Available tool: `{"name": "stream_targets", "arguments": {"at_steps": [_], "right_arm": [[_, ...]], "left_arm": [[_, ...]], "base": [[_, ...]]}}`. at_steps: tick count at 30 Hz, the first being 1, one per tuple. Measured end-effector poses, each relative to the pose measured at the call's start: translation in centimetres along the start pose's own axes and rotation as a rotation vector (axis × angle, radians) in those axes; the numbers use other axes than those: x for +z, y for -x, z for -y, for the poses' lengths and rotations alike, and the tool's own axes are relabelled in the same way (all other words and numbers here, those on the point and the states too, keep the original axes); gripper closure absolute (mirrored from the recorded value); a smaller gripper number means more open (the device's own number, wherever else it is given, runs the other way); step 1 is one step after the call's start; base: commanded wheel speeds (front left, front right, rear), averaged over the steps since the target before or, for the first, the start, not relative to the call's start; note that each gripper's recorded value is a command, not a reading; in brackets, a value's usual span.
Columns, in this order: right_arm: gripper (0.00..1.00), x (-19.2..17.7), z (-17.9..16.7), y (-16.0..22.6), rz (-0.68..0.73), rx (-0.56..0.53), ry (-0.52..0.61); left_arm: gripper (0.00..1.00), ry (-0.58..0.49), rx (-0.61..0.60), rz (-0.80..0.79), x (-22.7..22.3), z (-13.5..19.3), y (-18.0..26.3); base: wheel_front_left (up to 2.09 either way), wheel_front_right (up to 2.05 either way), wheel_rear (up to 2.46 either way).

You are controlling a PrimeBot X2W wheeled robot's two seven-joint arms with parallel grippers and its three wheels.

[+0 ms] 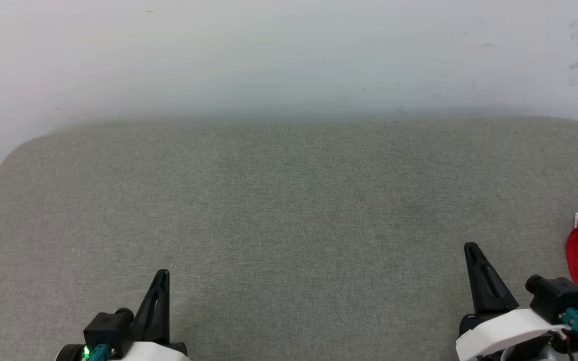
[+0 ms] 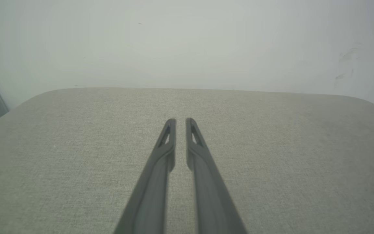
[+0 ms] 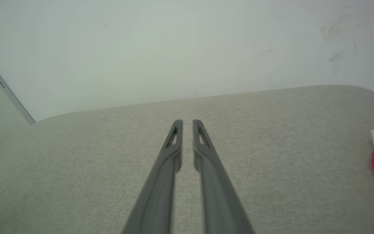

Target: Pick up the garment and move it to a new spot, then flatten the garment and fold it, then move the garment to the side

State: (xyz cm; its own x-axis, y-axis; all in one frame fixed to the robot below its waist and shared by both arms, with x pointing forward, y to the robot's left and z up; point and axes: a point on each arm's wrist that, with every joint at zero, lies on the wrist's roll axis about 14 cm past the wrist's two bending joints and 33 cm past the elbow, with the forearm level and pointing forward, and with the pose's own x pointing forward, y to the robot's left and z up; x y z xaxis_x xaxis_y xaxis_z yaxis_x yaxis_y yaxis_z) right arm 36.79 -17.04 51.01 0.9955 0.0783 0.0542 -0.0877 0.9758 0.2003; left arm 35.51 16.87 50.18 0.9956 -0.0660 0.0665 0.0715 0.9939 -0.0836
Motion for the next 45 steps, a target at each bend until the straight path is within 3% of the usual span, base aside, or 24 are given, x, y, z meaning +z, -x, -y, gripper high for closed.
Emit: {"name": "stream_targets", "arguments": {"at_steps": [25,45], "right_arm": [[1.00,-1.2,1.8,0.1,-0.042,-0.091,-0.411],[1.00,-1.1,2.4,-0.3,-0.035,-0.122,-0.675]], "left_arm": [[1.00,0.443,0.116,-0.076,-1.4,-2.0,-0.4],[1.00,0.732,0.149,-0.081,-1.5,-2.6,-1.1]], "base": [[0.00,0.00,0.00],[0.00,0.00,0.00]]}}
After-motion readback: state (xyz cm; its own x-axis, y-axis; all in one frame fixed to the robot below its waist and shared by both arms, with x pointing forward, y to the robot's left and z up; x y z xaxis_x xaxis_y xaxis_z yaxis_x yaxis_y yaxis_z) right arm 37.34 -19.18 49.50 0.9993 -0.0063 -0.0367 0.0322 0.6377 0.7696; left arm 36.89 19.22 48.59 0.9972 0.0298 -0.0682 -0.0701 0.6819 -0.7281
